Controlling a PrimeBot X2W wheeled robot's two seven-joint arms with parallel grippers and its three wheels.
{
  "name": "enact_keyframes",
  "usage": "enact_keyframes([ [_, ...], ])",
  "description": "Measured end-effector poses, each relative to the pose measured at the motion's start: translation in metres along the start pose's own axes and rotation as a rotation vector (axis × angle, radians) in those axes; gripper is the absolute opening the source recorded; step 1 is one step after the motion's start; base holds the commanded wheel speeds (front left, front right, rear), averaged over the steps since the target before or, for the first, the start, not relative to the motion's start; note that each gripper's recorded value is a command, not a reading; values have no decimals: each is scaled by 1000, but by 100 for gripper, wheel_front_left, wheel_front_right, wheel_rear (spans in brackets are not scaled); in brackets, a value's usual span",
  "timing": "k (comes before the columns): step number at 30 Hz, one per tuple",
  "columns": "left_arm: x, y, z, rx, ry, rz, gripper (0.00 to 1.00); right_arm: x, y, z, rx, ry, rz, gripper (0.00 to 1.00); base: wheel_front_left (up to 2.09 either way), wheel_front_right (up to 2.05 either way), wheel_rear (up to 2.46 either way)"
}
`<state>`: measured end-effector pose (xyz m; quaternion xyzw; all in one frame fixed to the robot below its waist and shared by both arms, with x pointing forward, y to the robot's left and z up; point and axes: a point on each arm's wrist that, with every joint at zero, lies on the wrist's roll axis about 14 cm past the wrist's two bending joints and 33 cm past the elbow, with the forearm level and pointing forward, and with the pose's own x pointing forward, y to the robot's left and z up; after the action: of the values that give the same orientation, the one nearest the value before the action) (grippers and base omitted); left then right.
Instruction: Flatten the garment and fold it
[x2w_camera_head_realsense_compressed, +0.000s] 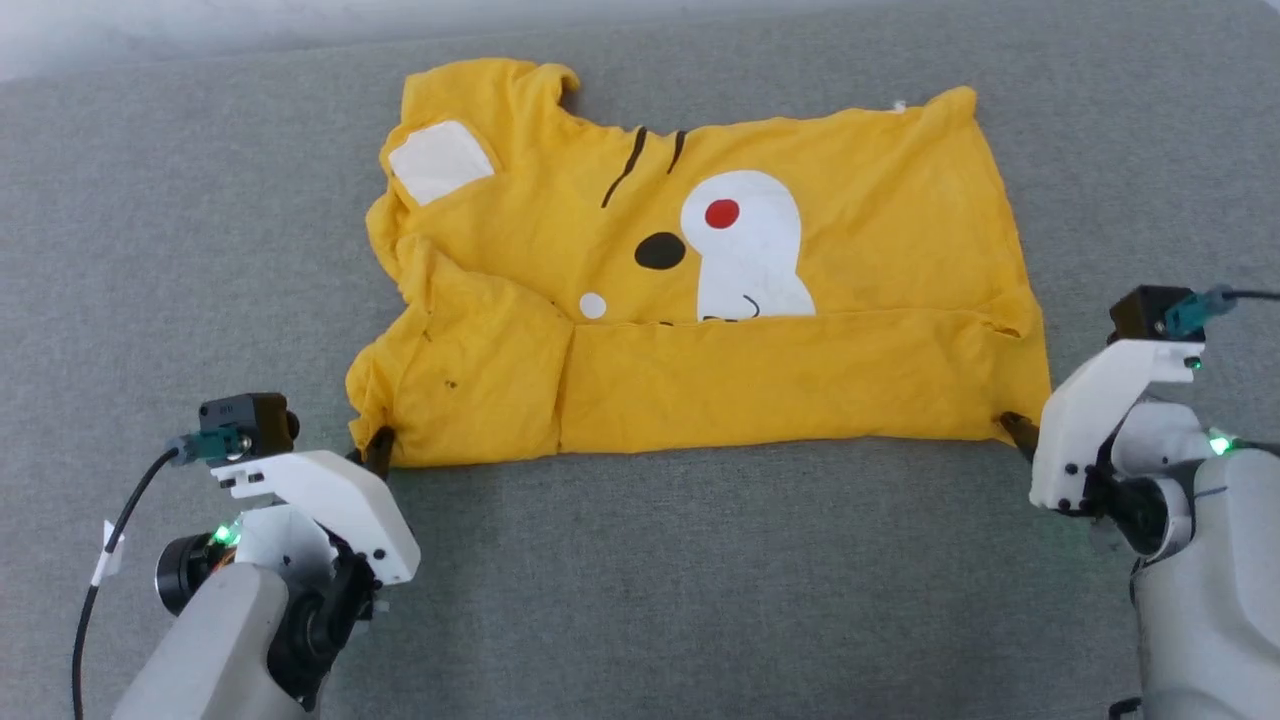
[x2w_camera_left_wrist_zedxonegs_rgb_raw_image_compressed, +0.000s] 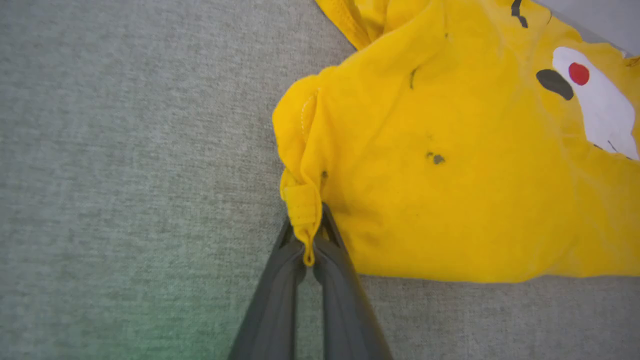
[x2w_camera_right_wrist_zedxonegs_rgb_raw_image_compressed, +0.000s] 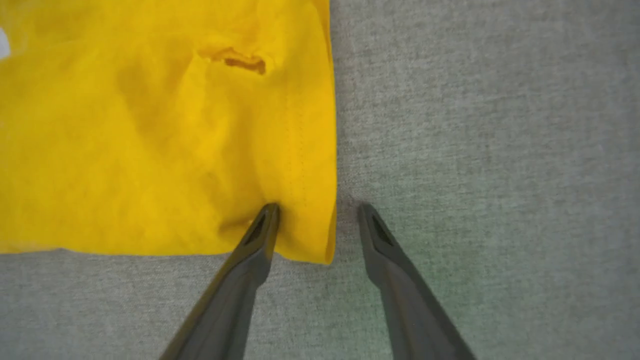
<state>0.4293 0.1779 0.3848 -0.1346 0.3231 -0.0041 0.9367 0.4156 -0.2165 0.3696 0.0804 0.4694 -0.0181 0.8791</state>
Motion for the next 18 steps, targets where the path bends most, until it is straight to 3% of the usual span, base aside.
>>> enact_keyframes([
  [1, 0, 0, 1, 4, -7, 1, 0, 0, 1, 0, -7, 21, -1, 0, 0, 0, 0],
  [4, -2, 2, 10, 26, -70, 10, 0, -5, 5, 6, -15, 12, 6, 0, 0, 0, 0],
  [10, -20, 12, 45, 99, -265, 58, 0, -33, 10, 42, -25, -252, 18, 0, 0, 0, 0],
  [18, -62, 28, 30, 111, -271, 114, 0, -74, 6, 32, 12, -375, 45, 0, 0, 0, 0],
])
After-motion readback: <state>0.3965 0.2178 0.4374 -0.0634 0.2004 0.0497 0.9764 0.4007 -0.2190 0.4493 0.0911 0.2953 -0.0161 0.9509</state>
